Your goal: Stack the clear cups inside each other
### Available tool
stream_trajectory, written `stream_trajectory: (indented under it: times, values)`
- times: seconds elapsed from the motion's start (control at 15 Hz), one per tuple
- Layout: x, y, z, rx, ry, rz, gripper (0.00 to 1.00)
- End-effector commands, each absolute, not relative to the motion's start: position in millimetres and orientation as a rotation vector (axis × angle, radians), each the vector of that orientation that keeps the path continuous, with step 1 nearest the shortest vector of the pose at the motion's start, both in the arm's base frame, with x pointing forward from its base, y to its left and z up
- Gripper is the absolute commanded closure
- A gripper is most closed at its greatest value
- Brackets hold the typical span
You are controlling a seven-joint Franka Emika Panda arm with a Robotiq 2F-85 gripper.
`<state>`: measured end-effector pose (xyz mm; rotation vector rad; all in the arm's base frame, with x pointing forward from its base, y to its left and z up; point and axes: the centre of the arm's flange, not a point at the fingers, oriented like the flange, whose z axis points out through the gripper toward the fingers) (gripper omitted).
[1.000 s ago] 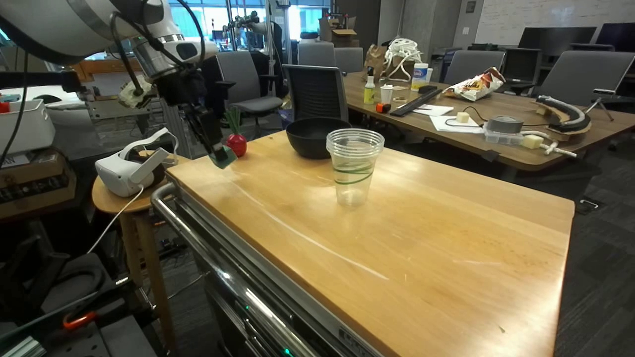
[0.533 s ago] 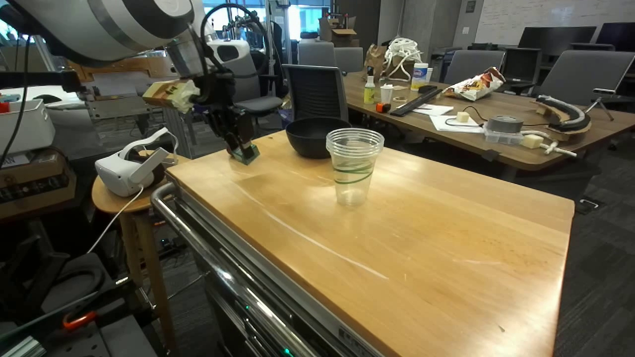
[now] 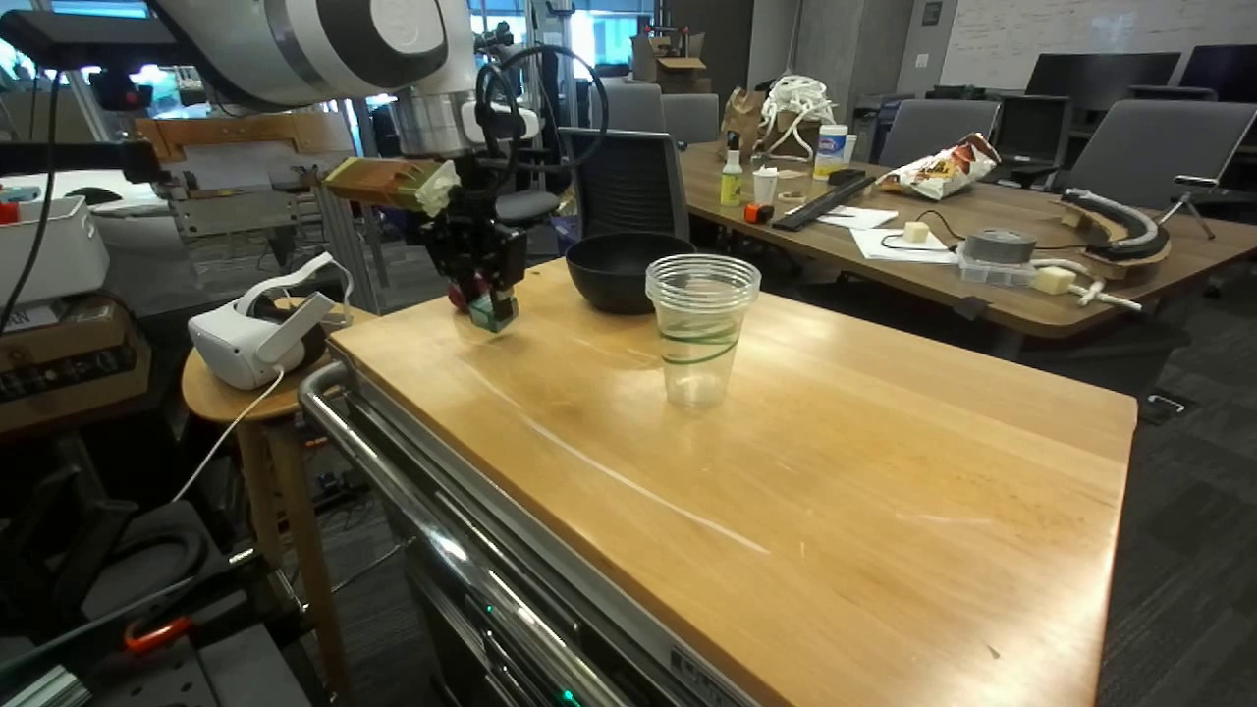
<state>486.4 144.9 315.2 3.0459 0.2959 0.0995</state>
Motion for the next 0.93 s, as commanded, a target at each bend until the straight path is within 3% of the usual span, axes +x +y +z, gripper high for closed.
stream_trajectory:
  times: [0.0,0.2,0.73,0.8,0.87]
  values:
    - [504.1,152.3,324.2,3.007,0.327,-0.003,0.21]
    - [500.0,152.1,335.9,2.980,0.330,-0.033,0.01]
    - [419.3,130.7,428.5,2.908,0.127,0.386,0.01]
    - [461.4,141.5,404.7,2.941,0.206,0.257,0.01]
    - [449.8,138.2,414.5,2.933,0.173,0.294,0.00]
